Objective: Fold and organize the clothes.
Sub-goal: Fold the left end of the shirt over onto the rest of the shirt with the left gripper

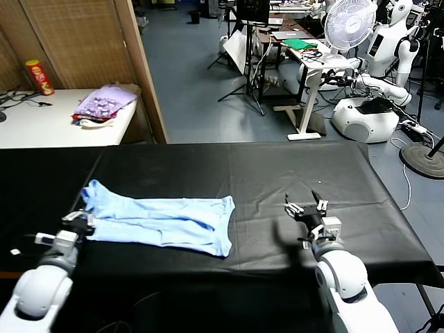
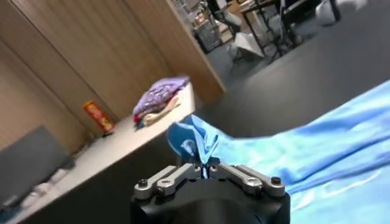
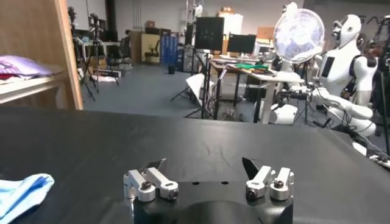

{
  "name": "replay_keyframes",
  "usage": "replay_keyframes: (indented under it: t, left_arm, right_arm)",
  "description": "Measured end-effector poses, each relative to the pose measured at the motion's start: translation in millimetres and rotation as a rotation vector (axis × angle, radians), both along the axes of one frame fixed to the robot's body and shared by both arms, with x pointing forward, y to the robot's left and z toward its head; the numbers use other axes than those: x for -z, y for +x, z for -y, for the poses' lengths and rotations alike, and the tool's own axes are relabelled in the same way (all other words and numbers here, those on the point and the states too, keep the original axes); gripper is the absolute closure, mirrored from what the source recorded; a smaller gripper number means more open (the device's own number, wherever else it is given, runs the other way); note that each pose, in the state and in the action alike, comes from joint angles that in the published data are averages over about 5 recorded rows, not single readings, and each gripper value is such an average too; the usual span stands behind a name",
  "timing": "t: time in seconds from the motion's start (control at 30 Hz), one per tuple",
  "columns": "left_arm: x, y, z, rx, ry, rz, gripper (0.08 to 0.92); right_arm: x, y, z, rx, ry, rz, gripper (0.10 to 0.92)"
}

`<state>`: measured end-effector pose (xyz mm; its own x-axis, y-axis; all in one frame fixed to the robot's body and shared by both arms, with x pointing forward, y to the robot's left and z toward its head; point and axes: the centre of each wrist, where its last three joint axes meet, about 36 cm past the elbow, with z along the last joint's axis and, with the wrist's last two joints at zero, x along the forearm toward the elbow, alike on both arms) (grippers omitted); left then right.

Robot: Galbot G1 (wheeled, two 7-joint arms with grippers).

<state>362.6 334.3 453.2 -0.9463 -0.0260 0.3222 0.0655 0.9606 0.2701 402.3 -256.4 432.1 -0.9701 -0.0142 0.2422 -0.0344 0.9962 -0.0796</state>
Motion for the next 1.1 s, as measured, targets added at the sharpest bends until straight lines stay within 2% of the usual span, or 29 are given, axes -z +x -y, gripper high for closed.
replay_keyframes:
  t: [0.17,0.37,0.6,0.97,1.1]
  left_arm:
    - [-8.1,-1.5,56.3,0.095,-0.286,-0.03,0.846]
    - [-1.4,-0.3,103.5,0.162,-0.435,-0.04,0.846]
    - [4.4,-0.7,138.1,0.19,-0.522,-0.048,0.846]
    - [19.4,2.4,169.8,0.21,-0.492,-0.018,0.833]
    - [26.1,-0.7,179.0,0.23,-0.501,-0.023,0.682]
  right_arm:
    - [0.9,-3.8,4.1,0.015,-0.006,-0.005,0.224]
    - [2.3,-4.5,1.5,0.02,-0.009,-0.005,0.224]
    - [6.3,-3.5,-2.4,0.017,-0.006,-0.014,0.224]
    - [10.9,-0.8,-9.1,-0.003,-0.002,-0.026,0.224]
    - [11.1,1.0,-12.0,-0.023,-0.003,-0.027,0.224]
